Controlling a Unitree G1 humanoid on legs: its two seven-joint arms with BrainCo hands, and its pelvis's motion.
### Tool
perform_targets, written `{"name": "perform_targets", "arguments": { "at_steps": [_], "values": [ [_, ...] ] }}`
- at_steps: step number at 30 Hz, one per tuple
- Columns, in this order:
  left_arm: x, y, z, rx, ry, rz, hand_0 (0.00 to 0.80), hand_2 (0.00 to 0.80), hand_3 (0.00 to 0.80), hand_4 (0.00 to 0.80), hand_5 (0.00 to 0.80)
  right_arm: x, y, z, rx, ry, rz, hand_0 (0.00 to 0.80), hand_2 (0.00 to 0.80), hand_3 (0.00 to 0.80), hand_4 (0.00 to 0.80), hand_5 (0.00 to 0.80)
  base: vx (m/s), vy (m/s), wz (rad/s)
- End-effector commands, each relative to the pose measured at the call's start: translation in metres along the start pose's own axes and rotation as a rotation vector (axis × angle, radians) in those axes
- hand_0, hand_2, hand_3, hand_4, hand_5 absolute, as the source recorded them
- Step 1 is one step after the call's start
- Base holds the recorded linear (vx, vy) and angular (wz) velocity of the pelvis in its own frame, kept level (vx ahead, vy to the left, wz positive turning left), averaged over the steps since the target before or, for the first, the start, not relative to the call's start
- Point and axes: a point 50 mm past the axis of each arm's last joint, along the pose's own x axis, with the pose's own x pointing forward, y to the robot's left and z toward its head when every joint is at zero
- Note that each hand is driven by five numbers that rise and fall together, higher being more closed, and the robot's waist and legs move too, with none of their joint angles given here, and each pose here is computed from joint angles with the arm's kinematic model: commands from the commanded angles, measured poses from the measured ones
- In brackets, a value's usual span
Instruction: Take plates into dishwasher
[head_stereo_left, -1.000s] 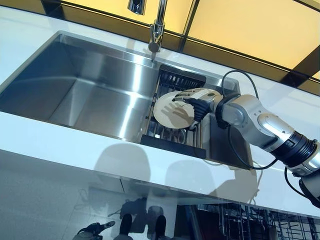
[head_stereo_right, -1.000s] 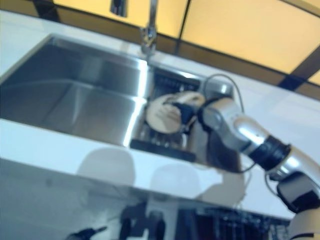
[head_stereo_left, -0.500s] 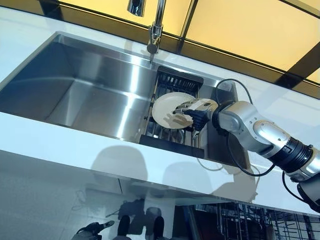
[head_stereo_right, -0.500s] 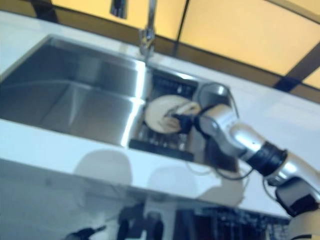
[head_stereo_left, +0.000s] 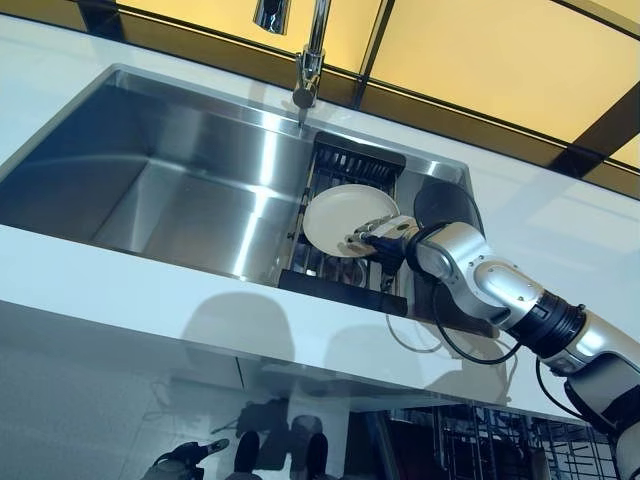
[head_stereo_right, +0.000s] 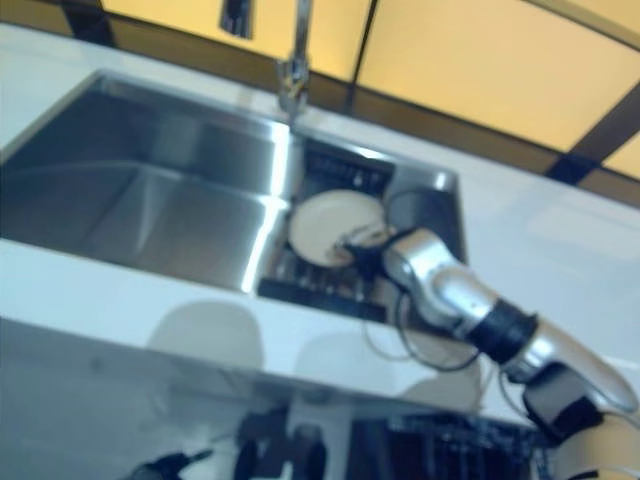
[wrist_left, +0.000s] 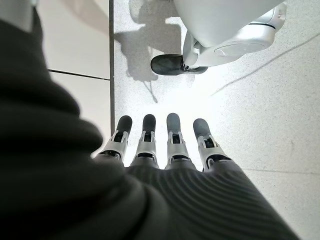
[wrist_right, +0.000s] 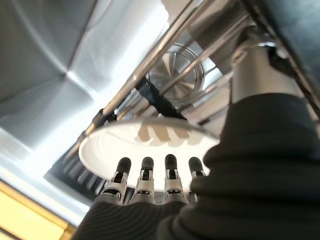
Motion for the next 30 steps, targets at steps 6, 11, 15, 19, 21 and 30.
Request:
{"name": "perform_targets", "arguments": {
  "at_steps": [6, 11, 15, 19, 21, 30],
  "values": [
    [0.001, -0.008, 0.004, 0.023, 0.016, -0.003, 0.0, 0.0, 0.0, 0.0, 0.0, 0.004, -0.012, -0.007, -0.039, 0.11, -0.076, 0.0, 0.0, 0.0, 0.0, 0.0, 0.0, 0.0, 0.0],
    [0.001, -0.009, 0.003, 0.029, 0.023, -0.007, 0.0, 0.0, 0.0, 0.0, 0.0, 0.009, -0.012, -0.011, -0.02, 0.141, -0.08, 0.301, 0.301, 0.301, 0.301, 0.301, -0.001, 0.003, 0.01],
    [0.001, -0.011, 0.003, 0.04, 0.022, -0.01, 0.0, 0.0, 0.0, 0.0, 0.0, 0.012, -0.014, -0.013, -0.017, 0.162, -0.11, 0.433, 0.433, 0.433, 0.433, 0.433, -0.005, 0.009, 0.08],
    [0.001, -0.013, 0.003, 0.054, 0.019, -0.015, 0.0, 0.0, 0.0, 0.0, 0.0, 0.016, -0.015, -0.015, -0.002, 0.192, -0.135, 0.59, 0.59, 0.59, 0.59, 0.59, 0.0, 0.0, 0.0],
    [0.001, -0.014, 0.003, 0.058, 0.017, -0.018, 0.0, 0.0, 0.0, 0.0, 0.0, 0.017, -0.016, -0.016, -0.003, 0.201, -0.144, 0.687, 0.687, 0.687, 0.687, 0.687, -0.01, 0.011, 0.06],
    [0.0, -0.021, 0.001, 0.076, 0.017, -0.032, 0.0, 0.0, 0.0, 0.0, 0.0, 0.02, -0.022, -0.017, -0.038, 0.216, -0.211, 0.8, 0.8, 0.8, 0.8, 0.8, -0.003, 0.006, 0.03]
  ]
}}
